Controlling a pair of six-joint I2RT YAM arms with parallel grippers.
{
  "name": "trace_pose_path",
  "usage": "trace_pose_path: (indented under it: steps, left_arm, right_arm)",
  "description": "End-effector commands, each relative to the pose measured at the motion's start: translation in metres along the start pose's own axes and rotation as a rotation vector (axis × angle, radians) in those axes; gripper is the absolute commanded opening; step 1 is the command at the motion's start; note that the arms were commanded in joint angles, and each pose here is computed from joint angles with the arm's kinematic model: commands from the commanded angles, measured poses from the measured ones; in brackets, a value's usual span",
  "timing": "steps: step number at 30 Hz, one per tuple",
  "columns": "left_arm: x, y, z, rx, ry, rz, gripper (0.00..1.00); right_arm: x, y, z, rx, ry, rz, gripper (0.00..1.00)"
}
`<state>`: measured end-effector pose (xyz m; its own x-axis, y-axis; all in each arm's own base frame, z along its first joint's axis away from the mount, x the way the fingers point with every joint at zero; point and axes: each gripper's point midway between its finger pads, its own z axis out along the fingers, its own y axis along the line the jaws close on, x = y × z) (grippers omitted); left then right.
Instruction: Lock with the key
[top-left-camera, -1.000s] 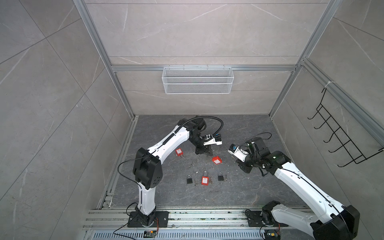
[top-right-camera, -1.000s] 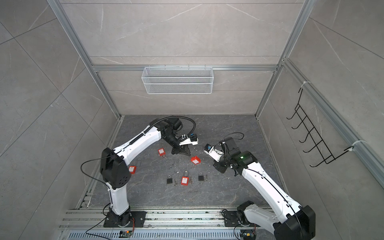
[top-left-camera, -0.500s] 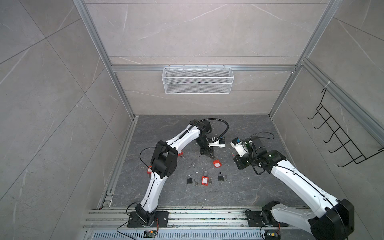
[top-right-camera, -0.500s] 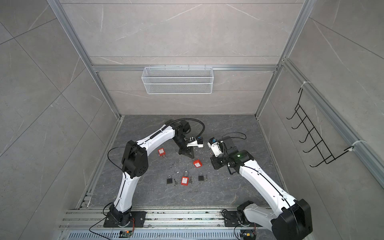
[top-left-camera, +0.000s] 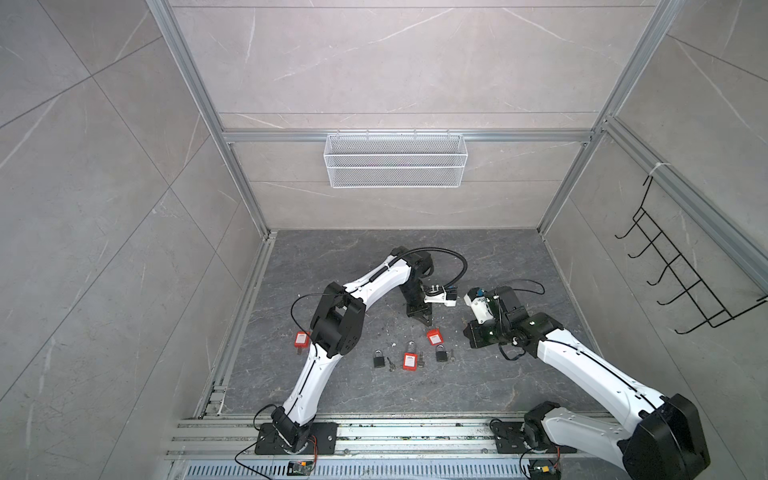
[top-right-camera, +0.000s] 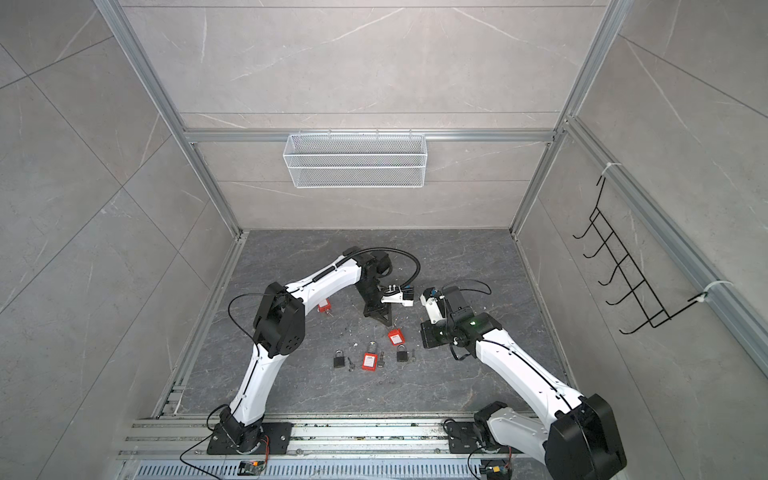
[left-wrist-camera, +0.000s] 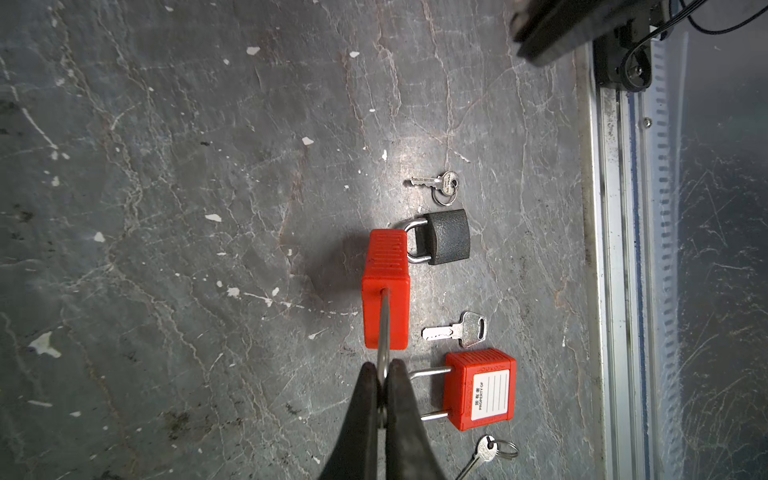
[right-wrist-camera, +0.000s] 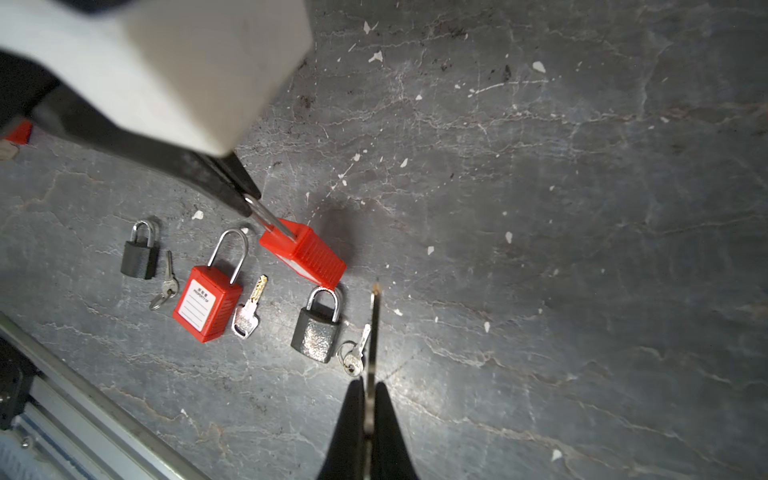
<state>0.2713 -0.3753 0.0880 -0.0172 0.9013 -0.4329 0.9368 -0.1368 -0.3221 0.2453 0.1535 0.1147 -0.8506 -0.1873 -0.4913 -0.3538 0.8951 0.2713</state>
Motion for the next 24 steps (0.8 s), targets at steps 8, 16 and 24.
trace_pose_path:
  steps: [8, 16, 24]
  left_arm:
    - [0.0, 0.033, 0.008, -0.177, 0.086, -0.006, 0.03]
    - [-0.008, 0.058, 0.009, -0.318, 0.094, 0.014, 0.09]
    - [-0.02, 0.07, 0.003, -0.376, 0.065, 0.052, 0.21]
  right_arm:
    - [0.009, 0.001, 0.017, -0.04, 0.004, 0.1, 0.0]
    - [0.013, 0.003, 0.022, -0.06, 0.002, 0.129, 0.0]
    - [0.019, 0.005, 0.029, -0.085, 0.018, 0.175, 0.0]
